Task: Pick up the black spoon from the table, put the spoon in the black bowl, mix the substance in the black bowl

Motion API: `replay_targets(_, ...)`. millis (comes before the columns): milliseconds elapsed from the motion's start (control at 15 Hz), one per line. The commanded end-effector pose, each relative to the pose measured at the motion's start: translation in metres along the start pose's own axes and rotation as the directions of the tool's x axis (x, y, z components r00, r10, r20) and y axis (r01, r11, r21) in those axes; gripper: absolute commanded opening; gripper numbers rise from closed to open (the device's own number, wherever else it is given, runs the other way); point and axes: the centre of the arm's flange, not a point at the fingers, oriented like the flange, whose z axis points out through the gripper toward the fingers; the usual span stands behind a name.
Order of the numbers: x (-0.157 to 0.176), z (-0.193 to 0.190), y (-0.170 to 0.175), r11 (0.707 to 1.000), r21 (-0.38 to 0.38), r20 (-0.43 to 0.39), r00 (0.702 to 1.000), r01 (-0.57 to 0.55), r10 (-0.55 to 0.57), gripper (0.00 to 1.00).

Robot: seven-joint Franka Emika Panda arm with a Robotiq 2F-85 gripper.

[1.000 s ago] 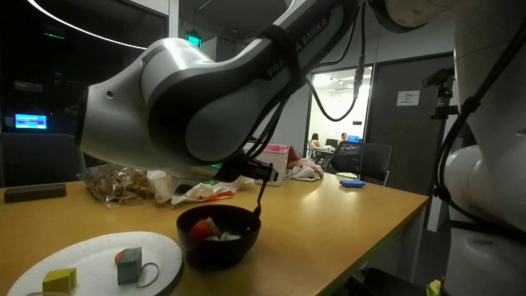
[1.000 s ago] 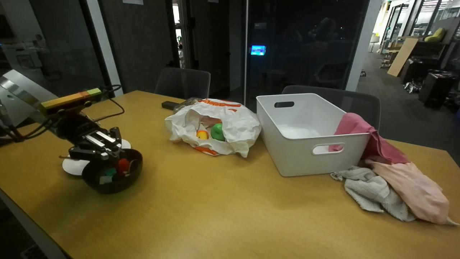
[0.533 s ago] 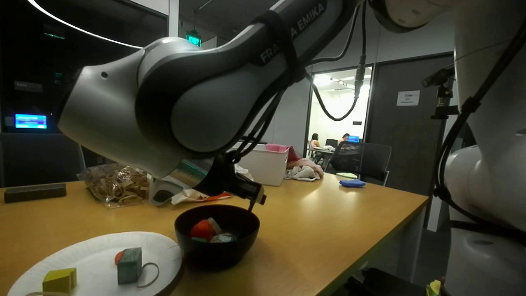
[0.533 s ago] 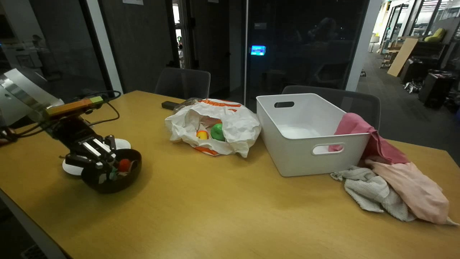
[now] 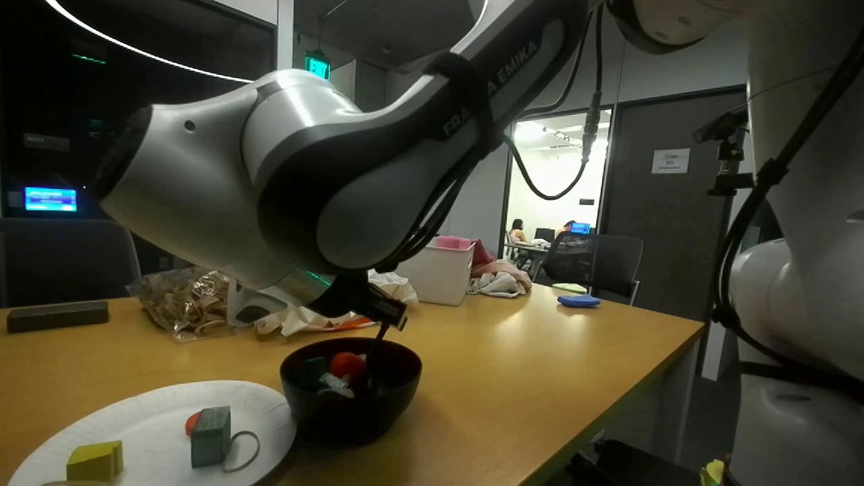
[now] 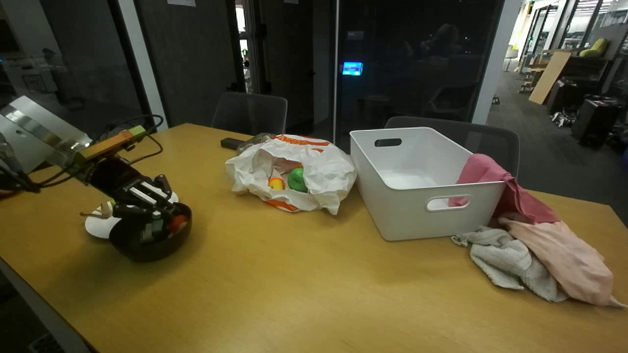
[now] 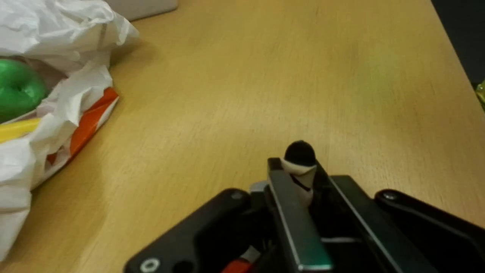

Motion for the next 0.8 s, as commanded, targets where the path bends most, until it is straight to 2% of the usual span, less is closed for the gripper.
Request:
replay_targets(0,-0.018,0.001,-0.004,0.999,-0.027,0.123,0.992,-0.020,0.023,0.12)
replay_targets(200,-0.027,0.004,-0.009,0.999,0.035,0.197,0.980,-0.013,0.006,0.12)
replay_targets(333,-0.028,0.005,-0.014,0.995,0.098,0.194,0.980,0.020,-0.039,0.12)
replay_targets(467,-0.027,0.003,-0.020,0.987,0.146,0.156,0.984,0.062,-0.085,0.12)
replay_targets(600,-0.021,0.000,-0.025,0.981,0.164,0.076,0.990,0.103,-0.117,0.12)
replay_targets(733,-0.014,-0.005,-0.026,0.983,0.137,-0.011,0.993,0.121,-0.121,0.12)
